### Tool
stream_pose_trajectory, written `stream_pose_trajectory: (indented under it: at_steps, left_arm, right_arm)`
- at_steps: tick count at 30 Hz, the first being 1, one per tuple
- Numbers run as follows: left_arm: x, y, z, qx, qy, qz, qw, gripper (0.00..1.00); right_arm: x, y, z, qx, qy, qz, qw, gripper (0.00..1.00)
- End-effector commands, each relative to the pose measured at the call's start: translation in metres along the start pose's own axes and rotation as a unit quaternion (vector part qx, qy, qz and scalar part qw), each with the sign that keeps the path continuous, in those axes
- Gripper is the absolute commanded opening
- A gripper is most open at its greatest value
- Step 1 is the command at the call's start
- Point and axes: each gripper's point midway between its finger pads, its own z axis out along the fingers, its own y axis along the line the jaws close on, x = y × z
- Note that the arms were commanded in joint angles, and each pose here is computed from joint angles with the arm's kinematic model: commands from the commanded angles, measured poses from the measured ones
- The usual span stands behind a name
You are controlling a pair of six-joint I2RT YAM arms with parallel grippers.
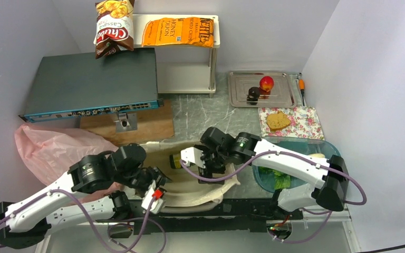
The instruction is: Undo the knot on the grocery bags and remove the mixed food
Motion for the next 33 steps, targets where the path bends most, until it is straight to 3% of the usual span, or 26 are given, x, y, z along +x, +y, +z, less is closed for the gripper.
stream_pose_trajectory:
  at_steps: [1,6,12,22,25,28,30,33]
  left_arm:
    - [-0.003,-0.03,-0.004,0.049,-0.02,0.043,0.998,0.44]
    - [0.003,-0.046,0.001,0.083,-0.015,0.058,0.995,0.42]
    - [0.013,-0.05,0.008,0.089,-0.003,0.08,0.993,0.43]
    - [0.03,-0.036,0.019,0.051,0.035,0.041,0.997,0.55]
    - [0.036,-0.007,0.024,-0.024,0.06,-0.013,0.998,0.59]
    - [0.031,0.012,0.029,-0.072,0.047,-0.054,0.995,0.58]
    - [0.029,0.013,0.03,-0.079,0.038,-0.065,0.994,0.57]
    - [0.03,0.011,0.029,-0.074,0.043,-0.069,0.994,0.56]
  right_arm:
    - [0.021,0.001,0.01,0.012,0.019,-0.001,1.0,0.9]
    - [-0.007,-0.027,0.022,0.074,-0.051,-0.019,0.996,0.91]
    - [-0.03,-0.036,0.053,0.045,-0.08,-0.062,0.994,0.9]
    - [0.004,-0.06,0.09,0.024,-0.031,-0.007,0.999,0.91]
    - [-0.005,-0.061,0.066,0.034,-0.067,0.009,0.997,0.9]
    - [-0.054,-0.046,0.014,0.032,-0.178,-0.004,0.984,0.89]
    - [-0.086,-0.035,-0.025,0.038,-0.247,-0.012,0.968,0.88]
    - [-0.104,-0.033,-0.065,0.073,-0.277,-0.029,0.958,0.86]
